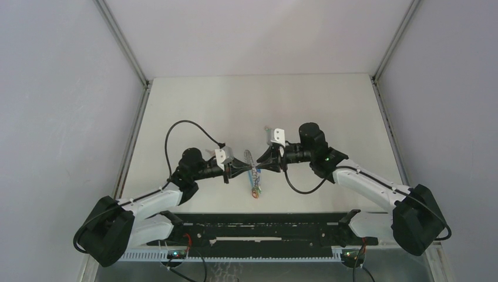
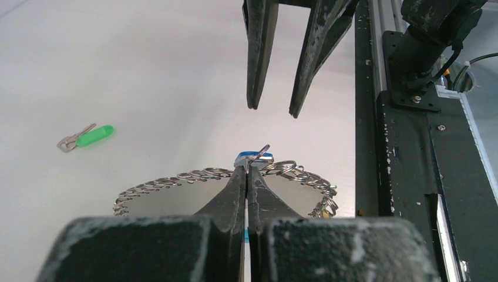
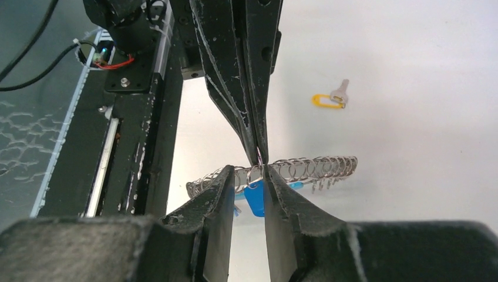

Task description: Put the keys on the keyring

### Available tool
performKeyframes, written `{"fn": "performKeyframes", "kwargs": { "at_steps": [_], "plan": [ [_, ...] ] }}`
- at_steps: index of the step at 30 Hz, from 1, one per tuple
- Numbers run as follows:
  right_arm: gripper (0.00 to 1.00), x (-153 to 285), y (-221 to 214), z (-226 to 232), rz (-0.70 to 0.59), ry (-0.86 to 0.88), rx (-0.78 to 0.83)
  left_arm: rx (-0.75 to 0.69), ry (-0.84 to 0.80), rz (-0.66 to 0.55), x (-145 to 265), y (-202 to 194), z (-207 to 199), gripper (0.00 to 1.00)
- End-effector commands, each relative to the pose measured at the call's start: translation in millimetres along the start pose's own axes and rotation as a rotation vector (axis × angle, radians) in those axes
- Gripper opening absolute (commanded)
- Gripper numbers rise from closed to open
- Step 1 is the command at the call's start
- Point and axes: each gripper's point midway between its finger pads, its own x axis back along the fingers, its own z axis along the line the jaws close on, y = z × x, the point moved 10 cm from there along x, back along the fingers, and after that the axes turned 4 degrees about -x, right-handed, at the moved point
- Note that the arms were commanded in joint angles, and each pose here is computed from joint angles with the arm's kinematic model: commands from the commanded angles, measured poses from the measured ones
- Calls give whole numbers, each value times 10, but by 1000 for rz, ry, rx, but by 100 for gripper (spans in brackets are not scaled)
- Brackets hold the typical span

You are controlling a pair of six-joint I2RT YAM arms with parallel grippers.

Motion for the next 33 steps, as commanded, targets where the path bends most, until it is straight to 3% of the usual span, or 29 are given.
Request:
{"fn": "performKeyframes", "kwargs": {
  "at_steps": [1, 15, 21, 33],
  "plan": [
    [25, -18, -46, 31, 56, -49, 64, -44, -4, -68, -13, 109, 10, 0],
    [19, -174, -205, 64, 149, -105, 79, -35, -1, -67, -22, 111, 15, 0],
    [1, -167, -233, 60, 156, -139, 86, -36, -2, -69, -17, 117, 11, 0],
    [0, -211, -196, 57, 142, -129, 119, -31, -4, -74, -16, 134, 9, 0]
  ]
}}
